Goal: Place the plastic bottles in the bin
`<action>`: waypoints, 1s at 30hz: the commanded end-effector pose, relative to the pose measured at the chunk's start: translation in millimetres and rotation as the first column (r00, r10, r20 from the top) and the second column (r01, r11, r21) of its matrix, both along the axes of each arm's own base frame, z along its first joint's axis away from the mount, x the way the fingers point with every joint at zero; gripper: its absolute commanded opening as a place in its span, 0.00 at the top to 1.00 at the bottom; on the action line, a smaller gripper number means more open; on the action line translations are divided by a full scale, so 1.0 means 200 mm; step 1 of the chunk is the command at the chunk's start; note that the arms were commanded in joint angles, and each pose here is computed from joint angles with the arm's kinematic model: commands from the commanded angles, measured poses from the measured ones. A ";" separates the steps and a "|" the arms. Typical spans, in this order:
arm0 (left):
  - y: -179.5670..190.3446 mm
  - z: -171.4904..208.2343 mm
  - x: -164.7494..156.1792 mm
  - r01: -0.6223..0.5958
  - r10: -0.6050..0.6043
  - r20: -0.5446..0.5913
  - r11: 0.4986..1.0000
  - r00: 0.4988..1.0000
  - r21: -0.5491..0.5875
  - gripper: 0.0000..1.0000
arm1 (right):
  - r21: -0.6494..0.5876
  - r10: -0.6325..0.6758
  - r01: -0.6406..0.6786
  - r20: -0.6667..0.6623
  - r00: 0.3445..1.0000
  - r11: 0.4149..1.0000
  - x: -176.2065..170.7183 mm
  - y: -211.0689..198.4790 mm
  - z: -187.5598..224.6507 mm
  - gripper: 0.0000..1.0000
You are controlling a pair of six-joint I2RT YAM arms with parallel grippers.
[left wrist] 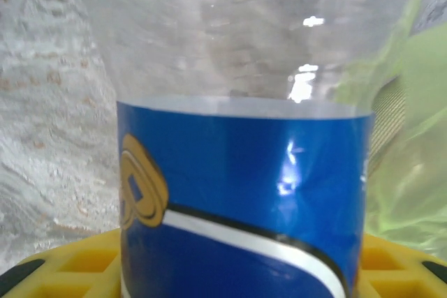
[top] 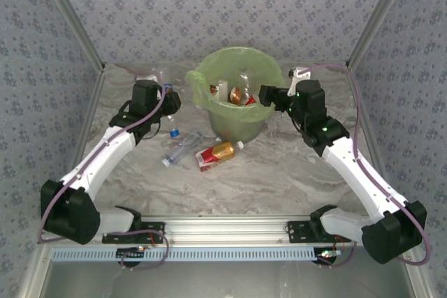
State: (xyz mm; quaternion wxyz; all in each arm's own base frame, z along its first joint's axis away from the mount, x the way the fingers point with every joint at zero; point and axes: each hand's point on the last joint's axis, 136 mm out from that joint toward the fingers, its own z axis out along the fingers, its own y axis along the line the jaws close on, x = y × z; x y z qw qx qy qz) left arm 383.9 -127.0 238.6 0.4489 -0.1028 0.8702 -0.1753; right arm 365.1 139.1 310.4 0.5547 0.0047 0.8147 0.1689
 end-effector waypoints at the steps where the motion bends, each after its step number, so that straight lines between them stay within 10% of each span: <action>1: 0.01 0.31 0.04 -0.042 0.047 0.176 0.999 0.983 -0.030 0.49 | -0.001 -0.011 0.011 0.037 0.999 1.000 -0.02 -0.03 0.06 0.02; 16: -0.48 1.18 0.01 0.340 -0.328 0.643 0.934 0.692 0.110 0.50 | 0.023 -0.024 0.023 0.057 0.998 0.999 -0.05 -0.05 0.09 0.02; 24: -0.83 1.20 0.02 0.442 -0.504 0.656 0.853 0.562 0.276 0.49 | 0.038 -0.033 0.031 0.060 0.998 0.999 -0.07 -0.07 0.10 0.02; 30: -0.95 1.11 0.10 0.485 -0.536 0.619 0.832 0.574 0.271 0.49 | 0.038 -0.044 0.042 0.064 0.997 0.998 -0.09 -0.09 0.12 0.02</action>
